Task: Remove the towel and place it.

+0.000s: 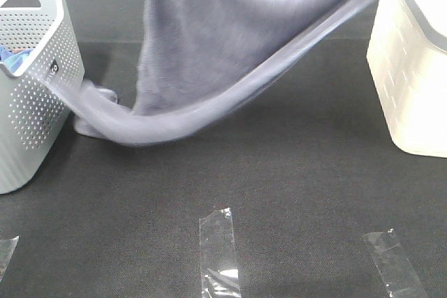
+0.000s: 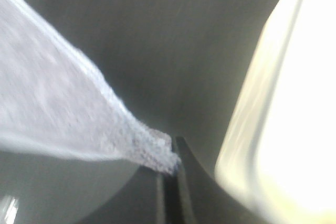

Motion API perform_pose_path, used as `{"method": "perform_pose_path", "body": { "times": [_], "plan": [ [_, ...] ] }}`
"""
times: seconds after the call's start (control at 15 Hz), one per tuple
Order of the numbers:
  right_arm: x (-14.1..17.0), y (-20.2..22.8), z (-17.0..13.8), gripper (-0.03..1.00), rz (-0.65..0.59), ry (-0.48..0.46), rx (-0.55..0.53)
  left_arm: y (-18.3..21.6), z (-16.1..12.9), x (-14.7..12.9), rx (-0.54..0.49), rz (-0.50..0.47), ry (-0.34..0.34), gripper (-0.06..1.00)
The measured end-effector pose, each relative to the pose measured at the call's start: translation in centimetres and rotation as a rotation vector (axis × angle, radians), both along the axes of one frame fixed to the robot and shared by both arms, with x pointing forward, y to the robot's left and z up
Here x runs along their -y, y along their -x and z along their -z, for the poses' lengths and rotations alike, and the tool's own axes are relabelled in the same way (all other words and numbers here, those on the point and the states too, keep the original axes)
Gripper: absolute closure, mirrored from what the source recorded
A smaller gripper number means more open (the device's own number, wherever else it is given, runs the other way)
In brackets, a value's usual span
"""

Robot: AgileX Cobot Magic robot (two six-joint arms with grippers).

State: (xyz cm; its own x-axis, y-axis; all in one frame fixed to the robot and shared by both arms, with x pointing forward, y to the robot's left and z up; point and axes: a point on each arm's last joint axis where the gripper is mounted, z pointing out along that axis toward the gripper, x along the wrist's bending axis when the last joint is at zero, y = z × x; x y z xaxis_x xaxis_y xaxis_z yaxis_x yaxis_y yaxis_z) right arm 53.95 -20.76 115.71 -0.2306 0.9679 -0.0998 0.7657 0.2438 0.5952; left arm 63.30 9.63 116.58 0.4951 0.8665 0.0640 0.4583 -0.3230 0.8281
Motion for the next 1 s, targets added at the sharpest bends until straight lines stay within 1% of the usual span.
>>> {"method": "perform_pose_path", "body": {
  "times": [0.13, 0.27, 0.33, 0.4, 0.47, 0.53, 0.6, 0.67, 0.73, 0.8, 0.87, 0.93, 1.0],
  "plan": [
    [-0.6, -3.0, -1.0, 0.97, 0.010, 0.034, 0.053, -2.1, 1.5, 0.8, 0.107, -0.002, -0.009, 0.94],
    [-1.2, -6.8, -0.9, 0.97, 0.022, 0.108, 0.106, -4.3, 2.9, 1.2, 0.240, 0.000, -0.021, 0.94],
    [-1.5, -8.8, -0.8, 0.97, 0.030, 0.150, 0.152, -5.4, 3.1, 1.0, 0.316, -0.005, 0.005, 0.94],
    [-1.8, -10.6, -1.2, 0.97, 0.039, 0.175, 0.218, -6.5, 3.0, -0.1, 0.387, -0.027, 0.033, 0.94],
    [-2.0, -12.0, -2.1, 0.97, 0.045, 0.185, 0.315, -7.4, 2.5, -1.4, 0.460, -0.061, 0.087, 0.94],
    [-2.3, -13.4, -4.9, 0.97, 0.049, 0.186, 0.509, -8.1, 1.5, -2.9, 0.550, -0.098, 0.165, 0.94],
    [-2.3, -13.5, -7.1, 0.97, 0.047, 0.176, 0.636, -8.3, 0.2, -4.2, 0.650, -0.118, 0.226, 0.94],
    [-2.3, -13.4, -8.4, 0.97, 0.042, 0.162, 0.701, -8.3, -1.2, -5.4, 0.743, -0.131, 0.271, 0.94],
    [-2.4, -12.8, -10.7, 0.97, 0.029, 0.136, 0.814, -7.9, -2.7, -6.1, 0.834, -0.132, 0.309, 0.94],
    [-2.4, -12.1, -12.6, 0.97, 0.028, 0.111, 0.894, -7.3, -4.3, -6.4, 0.911, -0.126, 0.344, 0.94],
    [-2.2, -11.5, -13.7, 0.97, 0.033, 0.099, 0.931, -6.7, -5.7, -6.6, 0.971, -0.121, 0.358, 0.94],
    [-2.1, -11.3, -13.8, 0.97, 0.047, 0.098, 0.912, -6.3, -6.5, -6.8, 1.005, -0.118, 0.353, 0.94],
    [-2.0, -11.4, -13.5, 0.97, 0.056, 0.099, 0.887, -6.3, -6.5, -6.8, 1.008, -0.117, 0.324, 0.94]
  ]
}}
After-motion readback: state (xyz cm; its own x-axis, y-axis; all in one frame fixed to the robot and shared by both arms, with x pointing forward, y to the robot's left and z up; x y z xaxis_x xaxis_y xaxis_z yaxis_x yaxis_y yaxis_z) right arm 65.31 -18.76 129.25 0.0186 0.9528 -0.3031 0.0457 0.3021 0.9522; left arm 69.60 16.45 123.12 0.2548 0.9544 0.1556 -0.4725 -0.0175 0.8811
